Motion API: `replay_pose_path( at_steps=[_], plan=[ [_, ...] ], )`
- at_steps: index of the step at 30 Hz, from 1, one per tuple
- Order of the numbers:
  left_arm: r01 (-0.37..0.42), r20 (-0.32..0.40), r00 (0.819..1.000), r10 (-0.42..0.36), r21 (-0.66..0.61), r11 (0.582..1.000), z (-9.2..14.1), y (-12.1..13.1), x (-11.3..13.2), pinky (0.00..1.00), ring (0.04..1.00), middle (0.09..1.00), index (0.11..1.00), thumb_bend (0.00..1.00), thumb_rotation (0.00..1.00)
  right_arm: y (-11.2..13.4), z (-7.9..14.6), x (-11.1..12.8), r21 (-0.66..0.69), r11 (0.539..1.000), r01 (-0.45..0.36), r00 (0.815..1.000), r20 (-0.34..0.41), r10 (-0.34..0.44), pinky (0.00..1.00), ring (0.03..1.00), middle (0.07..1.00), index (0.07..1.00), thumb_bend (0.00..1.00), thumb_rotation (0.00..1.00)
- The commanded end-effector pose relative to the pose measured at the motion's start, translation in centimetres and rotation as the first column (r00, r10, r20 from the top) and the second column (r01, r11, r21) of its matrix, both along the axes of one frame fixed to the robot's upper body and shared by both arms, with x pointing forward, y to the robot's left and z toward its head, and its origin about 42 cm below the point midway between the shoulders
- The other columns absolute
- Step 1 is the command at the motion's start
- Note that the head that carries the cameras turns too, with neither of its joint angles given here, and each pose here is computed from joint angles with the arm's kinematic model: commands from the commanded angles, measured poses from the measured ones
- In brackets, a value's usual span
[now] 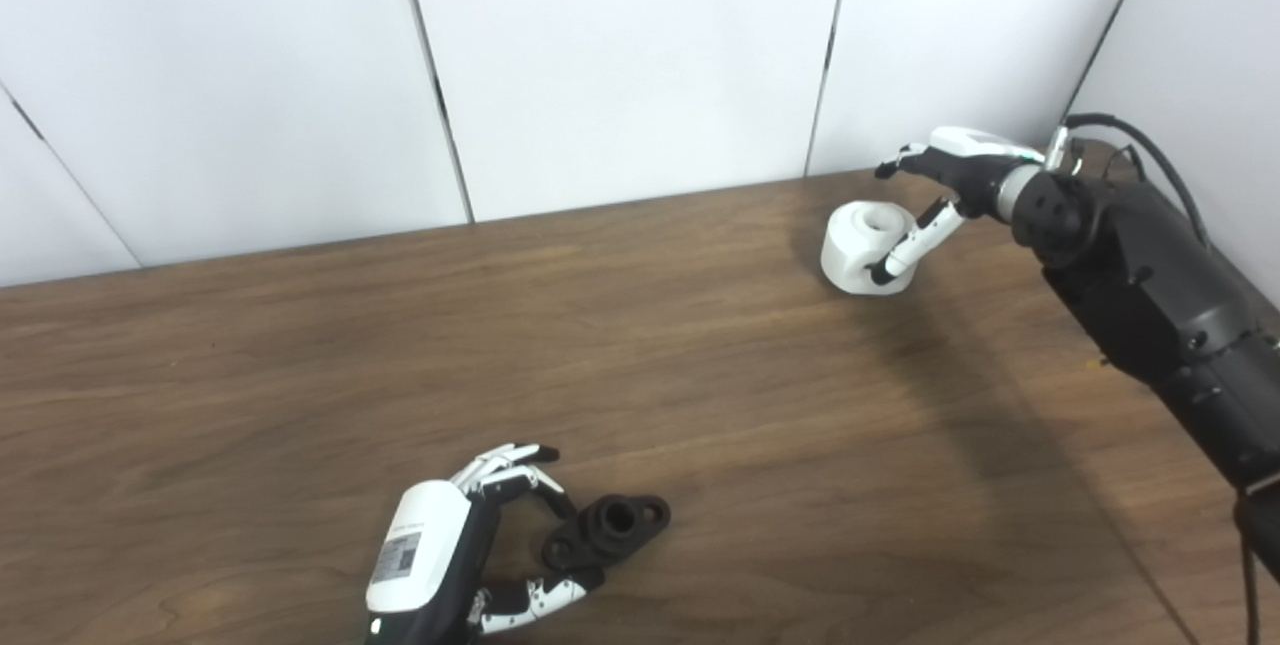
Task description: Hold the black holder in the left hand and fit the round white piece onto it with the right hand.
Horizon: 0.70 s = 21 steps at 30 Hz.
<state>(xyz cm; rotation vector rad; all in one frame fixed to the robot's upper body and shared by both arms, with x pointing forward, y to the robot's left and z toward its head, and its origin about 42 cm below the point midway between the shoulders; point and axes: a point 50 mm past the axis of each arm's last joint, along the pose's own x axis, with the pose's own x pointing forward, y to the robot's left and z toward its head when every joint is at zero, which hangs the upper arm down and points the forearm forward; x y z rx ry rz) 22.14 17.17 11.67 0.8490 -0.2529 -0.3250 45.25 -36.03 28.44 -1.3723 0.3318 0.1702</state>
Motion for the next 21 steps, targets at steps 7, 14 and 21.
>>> replay_pose_path(
  at_steps=[7, 14, 21],
  plan=[
    [-0.002, -0.129, 0.992, 0.010, 0.057, 0.998, -1.84, 0.21, -0.91, 0.74, 0.836, 0.790, 0.489, 0.51, 0.04, 0.37, 3.88, 1.67, -0.051, 0.999, -0.020, 0.996, 0.083, 0.024, 1.00, 1.000, 1.000, 0.895, 1.00, 0.36],
    [-0.005, -0.135, 0.991, 0.013, 0.062, 0.998, -1.87, 0.16, -0.89, 0.75, 0.837, 0.789, 0.489, 0.51, 0.04, 0.44, 3.94, 1.83, -0.049, 0.998, -0.035, 0.995, 0.088, 0.039, 1.00, 1.000, 1.000, 0.862, 1.00, 0.34],
    [-0.001, -0.133, 0.991, 0.009, 0.058, 0.998, -1.88, 0.16, -0.88, 0.75, 0.839, 0.790, 0.488, 0.51, 0.04, 0.39, 3.90, 1.75, -0.057, 0.997, -0.043, 0.995, 0.083, 0.048, 1.00, 1.000, 1.000, 0.823, 1.00, 0.32]
  ],
)
